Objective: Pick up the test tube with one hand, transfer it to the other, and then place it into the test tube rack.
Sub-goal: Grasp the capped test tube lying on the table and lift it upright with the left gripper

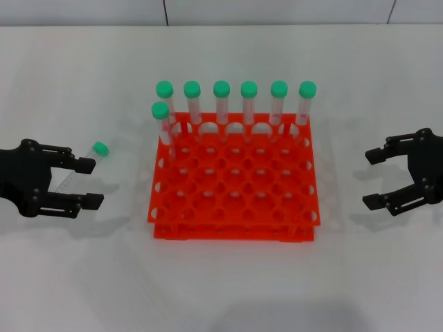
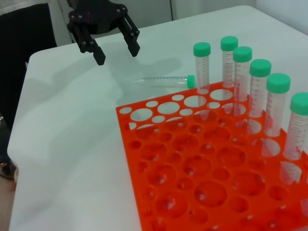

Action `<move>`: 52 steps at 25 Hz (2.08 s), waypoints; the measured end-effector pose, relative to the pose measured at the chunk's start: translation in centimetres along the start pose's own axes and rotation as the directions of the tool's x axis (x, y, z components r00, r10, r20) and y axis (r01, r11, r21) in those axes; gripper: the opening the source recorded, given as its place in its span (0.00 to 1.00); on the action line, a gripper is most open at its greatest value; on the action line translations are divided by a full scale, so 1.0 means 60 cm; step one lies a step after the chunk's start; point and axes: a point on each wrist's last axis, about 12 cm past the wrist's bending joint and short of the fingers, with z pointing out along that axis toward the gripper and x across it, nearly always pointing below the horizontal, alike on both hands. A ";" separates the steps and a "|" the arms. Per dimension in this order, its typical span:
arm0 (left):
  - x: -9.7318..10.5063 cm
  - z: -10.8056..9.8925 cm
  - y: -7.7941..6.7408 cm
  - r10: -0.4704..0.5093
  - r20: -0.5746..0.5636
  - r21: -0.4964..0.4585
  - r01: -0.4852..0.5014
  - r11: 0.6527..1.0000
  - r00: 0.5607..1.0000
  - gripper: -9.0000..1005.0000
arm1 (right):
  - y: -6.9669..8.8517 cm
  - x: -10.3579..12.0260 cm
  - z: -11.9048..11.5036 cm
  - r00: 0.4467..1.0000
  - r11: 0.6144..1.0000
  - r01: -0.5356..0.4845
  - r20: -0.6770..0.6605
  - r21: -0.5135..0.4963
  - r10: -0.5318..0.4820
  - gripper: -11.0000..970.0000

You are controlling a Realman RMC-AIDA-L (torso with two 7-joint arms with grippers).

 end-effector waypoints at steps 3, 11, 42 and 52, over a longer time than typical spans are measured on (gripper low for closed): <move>0.000 0.000 0.000 0.001 0.002 0.000 -0.001 1.000 1.000 0.67 | 0.000 0.001 0.000 1.000 1.000 -0.003 -0.003 0.000 0.003 0.90; 0.000 0.001 0.000 0.003 0.001 0.001 -0.003 1.000 1.000 0.66 | 0.000 0.001 0.000 1.000 1.000 -0.004 -0.004 0.000 0.004 0.90; -0.033 -0.021 0.019 -0.294 -0.198 -0.162 0.264 0.951 0.935 0.66 | -0.003 -0.005 0.003 1.000 1.000 0.007 0.002 0.004 -0.007 0.90; -0.031 -0.013 0.040 -0.424 -0.251 -0.318 0.339 0.885 0.870 0.65 | -0.003 -0.006 0.008 1.000 1.000 0.013 0.004 0.004 -0.013 0.90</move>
